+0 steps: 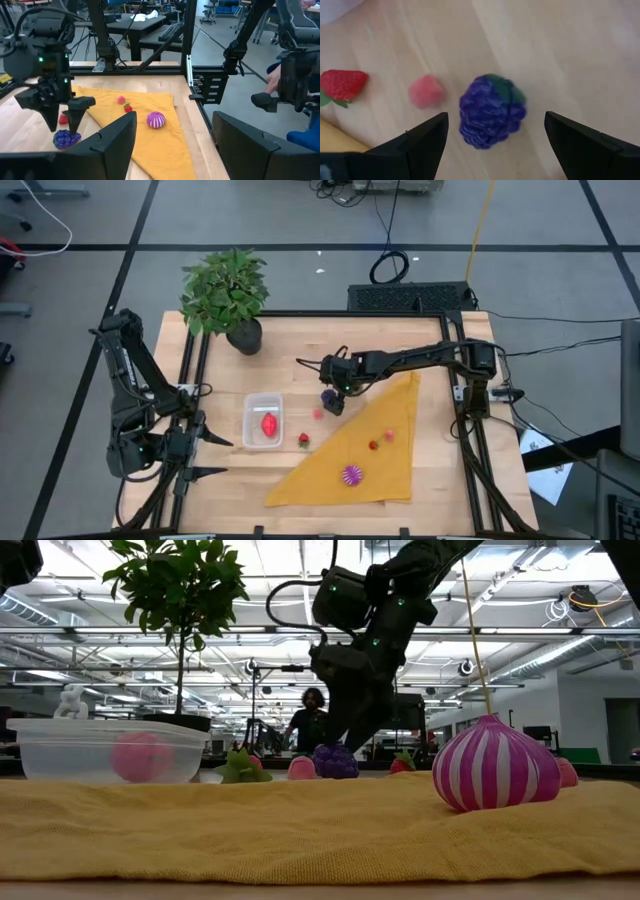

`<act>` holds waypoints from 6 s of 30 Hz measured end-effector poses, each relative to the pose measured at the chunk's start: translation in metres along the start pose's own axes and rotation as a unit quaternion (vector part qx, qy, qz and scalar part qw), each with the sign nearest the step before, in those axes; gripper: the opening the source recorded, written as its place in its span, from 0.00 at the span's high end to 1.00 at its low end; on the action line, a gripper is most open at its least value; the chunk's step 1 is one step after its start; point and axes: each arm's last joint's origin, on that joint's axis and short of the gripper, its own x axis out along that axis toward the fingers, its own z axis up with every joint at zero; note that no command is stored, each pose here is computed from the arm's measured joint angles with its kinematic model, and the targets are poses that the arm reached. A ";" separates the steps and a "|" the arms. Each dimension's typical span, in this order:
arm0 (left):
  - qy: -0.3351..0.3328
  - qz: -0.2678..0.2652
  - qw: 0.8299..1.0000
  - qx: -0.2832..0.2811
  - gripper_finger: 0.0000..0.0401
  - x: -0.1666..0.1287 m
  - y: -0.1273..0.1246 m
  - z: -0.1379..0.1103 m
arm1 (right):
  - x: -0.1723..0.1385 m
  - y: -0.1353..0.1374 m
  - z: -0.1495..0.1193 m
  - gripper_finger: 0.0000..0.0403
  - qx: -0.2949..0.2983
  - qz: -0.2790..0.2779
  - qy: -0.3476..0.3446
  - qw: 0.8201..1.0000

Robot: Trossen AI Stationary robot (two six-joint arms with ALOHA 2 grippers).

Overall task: Pick and placing Produce into tupperware
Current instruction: Put the purple grapes into the transparent bin

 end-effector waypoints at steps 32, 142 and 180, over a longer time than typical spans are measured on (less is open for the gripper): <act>0.006 0.001 1.000 0.000 0.34 0.000 0.001 -0.002 | 0.031 0.000 -0.003 0.22 -0.011 0.036 0.012 0.999; 0.042 0.119 0.992 -0.028 0.34 0.141 0.051 -0.019 | -0.105 0.156 0.009 0.45 -0.295 0.249 -0.308 0.870; 0.014 0.067 0.998 0.003 0.34 0.157 0.053 -0.016 | -0.104 0.159 0.013 0.45 -0.306 0.251 -0.337 0.854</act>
